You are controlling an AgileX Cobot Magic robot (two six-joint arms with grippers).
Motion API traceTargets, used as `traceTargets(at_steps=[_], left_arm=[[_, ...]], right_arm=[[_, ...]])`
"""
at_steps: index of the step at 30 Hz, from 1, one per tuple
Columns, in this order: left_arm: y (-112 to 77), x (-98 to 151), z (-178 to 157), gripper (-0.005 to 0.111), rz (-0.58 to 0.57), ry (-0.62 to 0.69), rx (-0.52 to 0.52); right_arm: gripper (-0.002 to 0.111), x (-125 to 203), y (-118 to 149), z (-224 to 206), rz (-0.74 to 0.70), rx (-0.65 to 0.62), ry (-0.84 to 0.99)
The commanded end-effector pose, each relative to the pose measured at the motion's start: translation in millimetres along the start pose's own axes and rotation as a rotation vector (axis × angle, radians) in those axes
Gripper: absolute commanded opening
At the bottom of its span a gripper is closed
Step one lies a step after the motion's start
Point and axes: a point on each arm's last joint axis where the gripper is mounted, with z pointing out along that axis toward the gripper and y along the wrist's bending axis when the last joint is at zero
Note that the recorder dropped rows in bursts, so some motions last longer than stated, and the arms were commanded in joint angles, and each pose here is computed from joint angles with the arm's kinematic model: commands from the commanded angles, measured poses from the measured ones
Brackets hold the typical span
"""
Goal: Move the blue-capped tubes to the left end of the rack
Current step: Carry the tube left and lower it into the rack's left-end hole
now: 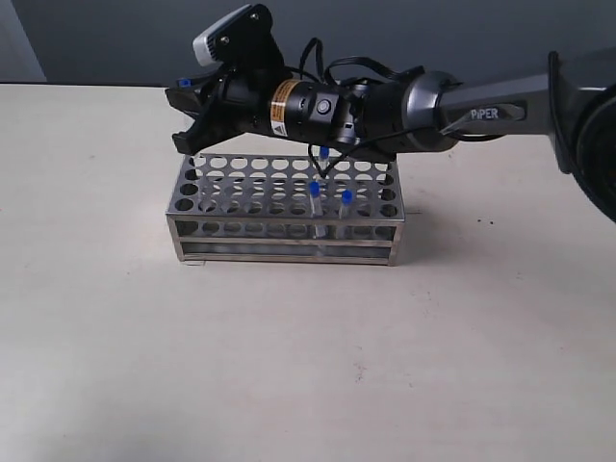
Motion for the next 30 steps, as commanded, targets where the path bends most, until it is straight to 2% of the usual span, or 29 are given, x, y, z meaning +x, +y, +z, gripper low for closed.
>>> traceTargets(at_steps=[1,10,16,18,25,30], left_arm=[[-0.4,-2,0,0.000,-0.005,-0.012,0.008],[-0.4,-2,0,0.000,-0.005,-0.012,0.008],[-0.4,-2,0,0.000,-0.005,-0.012,0.008],[-0.4,-2,0,0.000,-0.005,-0.012,0.008],[-0.4,-2,0,0.000,-0.005,-0.012,0.008],[-0.4,-2,0,0.000,-0.005,-0.012,0.008]], right_arm=[[0.000,14,-1,5,0.042,0.002,0.023],[0.003,30,-2,8,0.052,0.002,0.061],[0.034,30,-1,8,0.052,0.000,0.058],[0.039,30,-1,8,0.052,0.000,0.058],[0.039,27,-2,8,0.059,0.005,0.057],[0.038,-21,-16,-15,0.132,0.057,0.024]])
